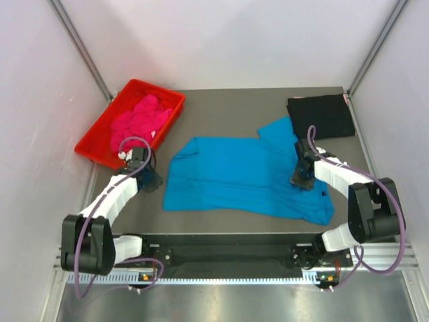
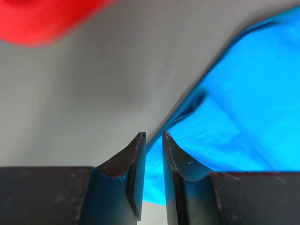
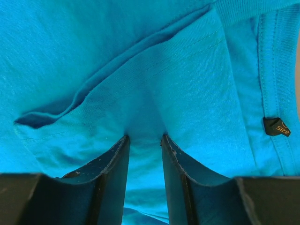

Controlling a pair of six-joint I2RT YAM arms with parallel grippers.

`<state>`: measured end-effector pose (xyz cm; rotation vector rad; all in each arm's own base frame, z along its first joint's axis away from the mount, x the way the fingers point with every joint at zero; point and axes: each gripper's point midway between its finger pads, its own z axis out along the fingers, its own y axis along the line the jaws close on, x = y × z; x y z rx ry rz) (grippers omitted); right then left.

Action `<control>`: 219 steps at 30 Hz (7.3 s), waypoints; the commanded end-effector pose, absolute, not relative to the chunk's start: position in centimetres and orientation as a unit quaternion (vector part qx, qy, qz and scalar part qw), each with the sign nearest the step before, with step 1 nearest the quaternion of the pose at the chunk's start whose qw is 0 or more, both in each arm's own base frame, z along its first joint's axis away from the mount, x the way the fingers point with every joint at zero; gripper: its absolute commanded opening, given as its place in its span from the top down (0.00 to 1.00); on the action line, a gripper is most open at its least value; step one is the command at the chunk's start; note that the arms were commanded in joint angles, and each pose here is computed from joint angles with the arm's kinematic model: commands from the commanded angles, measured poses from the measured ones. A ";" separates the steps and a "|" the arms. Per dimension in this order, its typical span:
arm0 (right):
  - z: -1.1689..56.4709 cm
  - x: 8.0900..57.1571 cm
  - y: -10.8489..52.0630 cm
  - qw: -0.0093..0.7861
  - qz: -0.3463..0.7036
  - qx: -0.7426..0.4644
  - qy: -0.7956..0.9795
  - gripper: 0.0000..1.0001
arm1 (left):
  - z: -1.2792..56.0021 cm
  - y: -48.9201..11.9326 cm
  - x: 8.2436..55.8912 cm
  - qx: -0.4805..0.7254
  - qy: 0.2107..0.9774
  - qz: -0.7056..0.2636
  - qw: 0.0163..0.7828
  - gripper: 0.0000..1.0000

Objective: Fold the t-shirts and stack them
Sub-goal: Fold the tshirt

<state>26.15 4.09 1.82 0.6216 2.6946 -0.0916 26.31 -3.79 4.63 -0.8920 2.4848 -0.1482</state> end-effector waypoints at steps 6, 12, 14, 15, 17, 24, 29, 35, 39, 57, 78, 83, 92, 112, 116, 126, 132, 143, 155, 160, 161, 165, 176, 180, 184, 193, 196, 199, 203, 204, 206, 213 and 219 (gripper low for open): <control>1.4 24.7 3.4 0.197 -0.035 0.226 0.953 0.65 | 12.5 -6.6 29.2 -0.195 0.912 -0.147 0.330 0.73; 7.7 28.4 5.2 0.264 0.024 0.187 0.946 0.59 | 16.3 -9.2 33.2 -0.093 0.904 -0.201 0.366 0.61; 10.3 30.2 6.2 0.292 0.051 0.169 0.940 0.58 | 15.8 -9.8 34.8 -0.049 0.912 -0.195 0.358 0.62; 10.9 30.6 6.3 0.299 0.055 0.167 0.938 0.57 | 15.7 -10.3 35.2 -0.032 0.914 -0.197 0.355 0.63; 12.7 32.2 7.1 0.323 0.076 0.153 0.931 0.56 | 15.4 -11.8 36.2 0.014 0.919 -0.194 0.343 0.63; 17.0 38.3 8.7 0.377 0.099 0.119 0.913 0.49 | 14.4 -15.9 40.5 0.122 0.917 -0.123 0.360 0.58; 17.8 40.4 9.2 0.378 0.103 0.115 0.913 0.48 | 11.3 -17.5 42.0 0.160 0.927 -0.082 0.331 0.54; 16.5 40.6 9.0 0.371 0.097 0.119 0.916 0.47 | 8.2 -17.9 43.8 0.156 0.936 -0.049 0.311 0.51; 15.9 40.9 8.9 0.368 0.095 0.121 0.917 0.46 | 6.9 -18.0 44.7 0.159 0.940 -0.030 0.301 0.51; 15.8 44.8 9.2 0.377 0.107 0.128 0.911 0.43 | 7.6 -15.2 45.2 0.148 0.941 0.048 0.299 1.00; 7.6 56.9 8.2 0.380 0.032 0.202 0.902 0.44 | 12.2 -11.2 46.1 0.032 0.931 0.078 0.356 1.00; 6.0 57.0 6.4 0.369 -0.003 0.277 0.887 0.45 | 12.4 -11.2 46.0 0.032 0.927 0.073 0.365 1.00; 6.8 58.1 4.2 0.382 -0.033 0.358 0.852 0.45 | 12.3 -11.4 46.2 0.023 0.923 0.058 0.381 1.00; 1.6 59.2 4.2 0.323 -0.049 0.391 0.861 0.71 | 11.7 -10.9 46.2 0.012 0.921 0.061 0.384 1.00; 1.8 58.8 4.5 0.322 -0.038 0.389 0.862 0.91 | 11.9 -10.6 46.5 -0.001 0.920 0.057 0.387 1.00; 11.0 59.6 6.4 0.405 0.060 0.343 0.845 1.00 | 12.9 -9.7 46.8 -0.012 0.918 0.057 0.391 1.00; 13.7 56.5 5.7 0.417 0.062 0.350 0.836 1.00 | 13.1 -9.3 46.5 -0.015 0.918 0.063 0.391 1.00; 13.6 51.5 7.4 0.408 0.129 0.357 0.831 1.00 | 13.5 -9.3 46.2 -0.016 0.916 0.060 0.395 1.00; 13.1 48.3 10.1 0.391 0.189 0.351 0.829 1.00 | 12.3 -9.3 45.8 -0.017 0.921 0.059 0.386 1.00; 13.2 46.9 9.8 0.392 0.187 0.353 0.829 1.00 | 12.3 -9.3 45.9 -0.017 0.920 0.058 0.387 1.00; 13.4 46.8 9.7 0.394 0.187 0.353 0.828 1.00 | 12.2 -9.3 45.8 -0.016 0.920 0.059 0.386 1.00; 14.6 45.9 8.9 0.407 0.172 0.356 0.824 1.00 | 12.2 -9.4 46.0 -0.009 0.920 0.059 0.387 1.00; 17.9 44.5 4.6 0.445 0.110 0.361 0.812 1.00 | 12.9 -8.2 45.9 0.024 0.921 0.097 0.378 1.00; 18.0 43.2 2.6 0.446 0.082 0.366 0.813 1.00 | 13.1 -7.4 45.6 0.025 0.916 0.118 0.383 1.00; 17.4 41.4 0.1 0.446 0.059 0.378 0.809 1.00 | 13.7 -7.0 45.4 0.010 0.910 0.120 0.397 1.00; 18.4 38.2 -1.4 0.452 0.046 0.361 0.815 1.00 | 14.4 -6.9 44.7 0.026 0.906 0.118 0.407 1.00; 17.8 36.9 -1.6 0.446 0.040 0.356 0.820 1.00 | 14.6 -6.6 44.1 0.031 0.903 0.121 0.410 1.00; 17.2 35.4 -1.8 0.443 0.029 0.344 0.827 1.00 | 15.0 -6.2 43.1 0.043 0.900 0.126 0.416 1.00; 17.2 33.8 -3.0 0.445 0.020 0.343 0.827 1.00 | 14.9 -5.8 42.0 0.067 0.899 0.133 0.413 1.00; 17.3 33.2 -2.9 0.446 0.021 0.341 0.827 1.00 | 14.8 -5.8 41.8 0.069 0.899 0.130 0.413 1.00; 17.4 32.7 -2.6 0.447 0.028 0.331 0.831 1.00 | 14.4 -6.2 41.1 0.081 0.901 0.118 0.409 1.00; 15.1 28.9 -2.1 0.421 0.027 0.321 0.848 1.00 | 12.7 -6.5 39.6 0.101 0.913 0.110 0.379 1.00; 13.3 26.4 -1.9 0.396 0.022 0.314 0.863 1.00 | 11.8 -7.4 37.9 0.124 0.926 0.104 0.342 1.00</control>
